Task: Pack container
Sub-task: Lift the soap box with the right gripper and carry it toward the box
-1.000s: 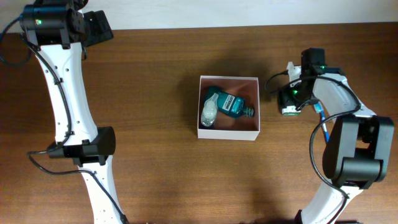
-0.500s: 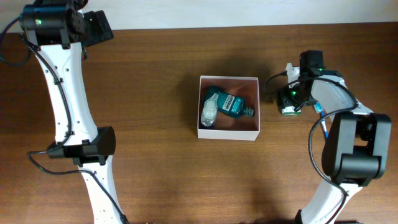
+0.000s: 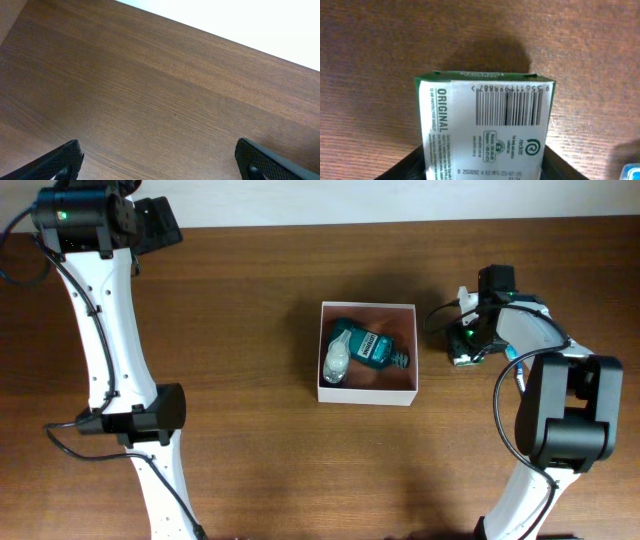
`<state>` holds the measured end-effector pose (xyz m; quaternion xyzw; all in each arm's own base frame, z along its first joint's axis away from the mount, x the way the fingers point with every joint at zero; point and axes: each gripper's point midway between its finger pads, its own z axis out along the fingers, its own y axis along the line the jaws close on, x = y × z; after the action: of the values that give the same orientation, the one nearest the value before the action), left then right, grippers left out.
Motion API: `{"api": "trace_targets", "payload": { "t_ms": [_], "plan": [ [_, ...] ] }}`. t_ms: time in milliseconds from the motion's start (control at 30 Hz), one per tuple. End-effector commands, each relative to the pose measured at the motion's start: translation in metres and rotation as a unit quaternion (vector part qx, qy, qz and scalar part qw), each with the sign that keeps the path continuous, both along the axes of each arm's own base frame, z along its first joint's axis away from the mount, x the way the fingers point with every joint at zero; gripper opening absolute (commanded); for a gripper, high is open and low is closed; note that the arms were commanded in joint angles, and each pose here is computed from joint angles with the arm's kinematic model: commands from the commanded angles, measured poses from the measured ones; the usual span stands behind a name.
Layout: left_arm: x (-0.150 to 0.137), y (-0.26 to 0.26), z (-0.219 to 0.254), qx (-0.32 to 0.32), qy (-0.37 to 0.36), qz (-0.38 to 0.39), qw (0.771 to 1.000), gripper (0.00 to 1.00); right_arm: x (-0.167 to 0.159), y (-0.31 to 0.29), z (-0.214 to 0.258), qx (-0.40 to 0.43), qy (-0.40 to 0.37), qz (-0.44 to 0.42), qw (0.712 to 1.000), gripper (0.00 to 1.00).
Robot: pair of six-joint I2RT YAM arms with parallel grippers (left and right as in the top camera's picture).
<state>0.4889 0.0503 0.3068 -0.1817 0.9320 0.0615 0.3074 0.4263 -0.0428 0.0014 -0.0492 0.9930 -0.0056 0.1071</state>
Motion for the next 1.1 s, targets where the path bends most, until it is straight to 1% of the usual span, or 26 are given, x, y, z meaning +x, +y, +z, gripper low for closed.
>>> {"api": "trace_targets", "payload": {
  "t_ms": [0, 100, 167, 433, 633, 733, 933, 1067],
  "plan": [
    [-0.004, 0.0, 0.008, -0.006, -0.009, 0.004, 1.0, 0.99, -0.004, -0.002, -0.008, -0.009, 0.011, -0.002, 1.0, 0.55],
    [-0.004, 0.0, 0.008, -0.006, -0.009, 0.004, 1.0, 0.99, -0.005, -0.002, -0.008, -0.008, 0.011, -0.002, 1.0, 0.54],
    [-0.004, 0.0, 0.008, -0.006, -0.009, 0.004, 1.0, 0.99, -0.005, -0.001, -0.007, -0.008, 0.012, -0.002, 1.0, 0.51],
    [-0.004, 0.0, 0.008, -0.006, -0.009, 0.004, 1.0, 0.99, 0.004, -0.002, 0.014, -0.008, 0.012, -0.002, 1.0, 0.51],
    [-0.004, 0.0, 0.008, -0.006, -0.009, 0.004, 1.0, 0.99, 0.017, -0.002, 0.053, -0.006, 0.007, -0.001, 1.0, 0.51],
    [-0.004, 0.0, 0.008, -0.006, -0.009, 0.004, 1.0, 0.99, 0.022, 0.004, 0.077, 0.012, 0.002, 0.003, 1.0, 0.51],
    [-0.004, 0.0, 0.008, -0.006, -0.01, 0.004, 1.0, 0.99, 0.028, 0.045, 0.135, 0.088, -0.012, 0.036, 0.995, 0.51],
    [-0.004, 0.0, 0.008, -0.006, -0.009, 0.004, 1.0, 0.99, 0.023, 0.078, 0.161, 0.114, -0.011, 0.067, 0.991, 0.51]
  ]
}}
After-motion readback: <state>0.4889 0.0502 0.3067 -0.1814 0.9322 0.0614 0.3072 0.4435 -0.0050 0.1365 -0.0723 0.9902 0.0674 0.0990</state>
